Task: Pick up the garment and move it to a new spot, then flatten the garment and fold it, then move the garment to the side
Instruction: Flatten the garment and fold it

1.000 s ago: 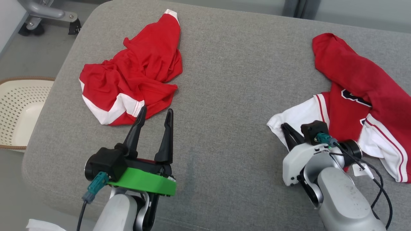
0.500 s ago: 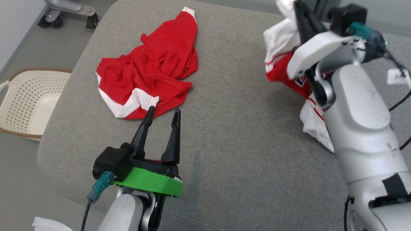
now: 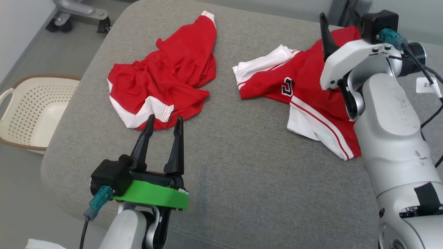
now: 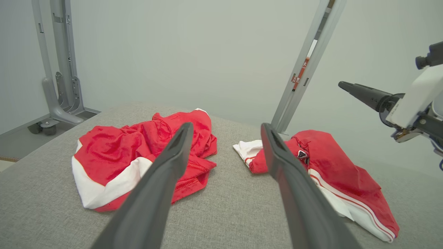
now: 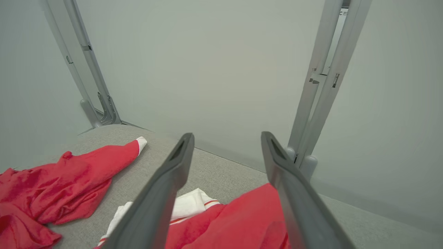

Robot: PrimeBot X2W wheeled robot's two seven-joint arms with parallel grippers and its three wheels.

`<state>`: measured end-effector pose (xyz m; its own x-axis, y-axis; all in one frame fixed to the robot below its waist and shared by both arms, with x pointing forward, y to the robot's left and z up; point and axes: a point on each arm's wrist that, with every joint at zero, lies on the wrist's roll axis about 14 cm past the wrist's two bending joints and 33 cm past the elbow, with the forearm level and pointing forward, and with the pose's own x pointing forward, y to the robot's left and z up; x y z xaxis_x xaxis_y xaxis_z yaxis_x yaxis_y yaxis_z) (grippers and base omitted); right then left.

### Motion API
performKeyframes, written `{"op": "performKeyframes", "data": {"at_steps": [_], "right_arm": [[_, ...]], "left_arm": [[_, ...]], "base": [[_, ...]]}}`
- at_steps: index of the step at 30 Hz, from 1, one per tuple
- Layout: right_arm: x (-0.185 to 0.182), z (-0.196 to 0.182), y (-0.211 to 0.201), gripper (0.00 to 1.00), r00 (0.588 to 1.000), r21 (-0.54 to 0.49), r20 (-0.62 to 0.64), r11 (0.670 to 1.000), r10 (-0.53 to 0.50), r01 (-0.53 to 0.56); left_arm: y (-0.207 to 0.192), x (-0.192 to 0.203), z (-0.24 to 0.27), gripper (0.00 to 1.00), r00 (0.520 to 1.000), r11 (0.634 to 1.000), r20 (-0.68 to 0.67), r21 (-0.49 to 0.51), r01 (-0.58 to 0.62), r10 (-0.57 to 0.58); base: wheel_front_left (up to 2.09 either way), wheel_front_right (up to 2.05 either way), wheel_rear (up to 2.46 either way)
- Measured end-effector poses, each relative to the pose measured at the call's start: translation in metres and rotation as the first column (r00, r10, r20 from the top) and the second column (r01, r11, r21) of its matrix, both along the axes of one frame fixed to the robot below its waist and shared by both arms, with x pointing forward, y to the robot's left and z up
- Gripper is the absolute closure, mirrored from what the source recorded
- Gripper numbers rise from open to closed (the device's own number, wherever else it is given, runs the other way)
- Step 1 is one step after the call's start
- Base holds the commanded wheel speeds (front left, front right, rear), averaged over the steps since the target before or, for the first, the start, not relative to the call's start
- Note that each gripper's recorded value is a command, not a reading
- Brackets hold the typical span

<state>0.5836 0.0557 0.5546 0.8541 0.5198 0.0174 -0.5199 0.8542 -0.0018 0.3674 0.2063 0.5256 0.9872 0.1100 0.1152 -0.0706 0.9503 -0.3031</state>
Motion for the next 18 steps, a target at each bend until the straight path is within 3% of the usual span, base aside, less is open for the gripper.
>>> {"op": "performKeyframes", "data": {"at_steps": [6,12,18], "right_arm": [[-0.018,-0.001,-0.038,0.00,0.997,0.018,0.059,0.998,-0.057,0.056],[-0.048,-0.013,-0.103,0.00,0.983,0.042,0.088,0.987,-0.161,0.157],[-0.097,-0.030,-0.165,0.00,0.955,0.113,0.054,0.952,-0.290,0.283]], "left_arm": [[-0.019,0.012,0.010,0.00,0.997,0.998,0.038,-0.008,0.066,-0.066],[-0.044,0.026,0.019,0.00,0.987,0.989,0.075,-0.031,0.143,-0.140],[-0.071,0.038,0.018,0.00,0.973,0.974,0.080,-0.051,0.220,-0.215]], "base": [[0.00,0.00,0.00],[0.00,0.00,0.00],[0.00,0.00,0.00]]}}
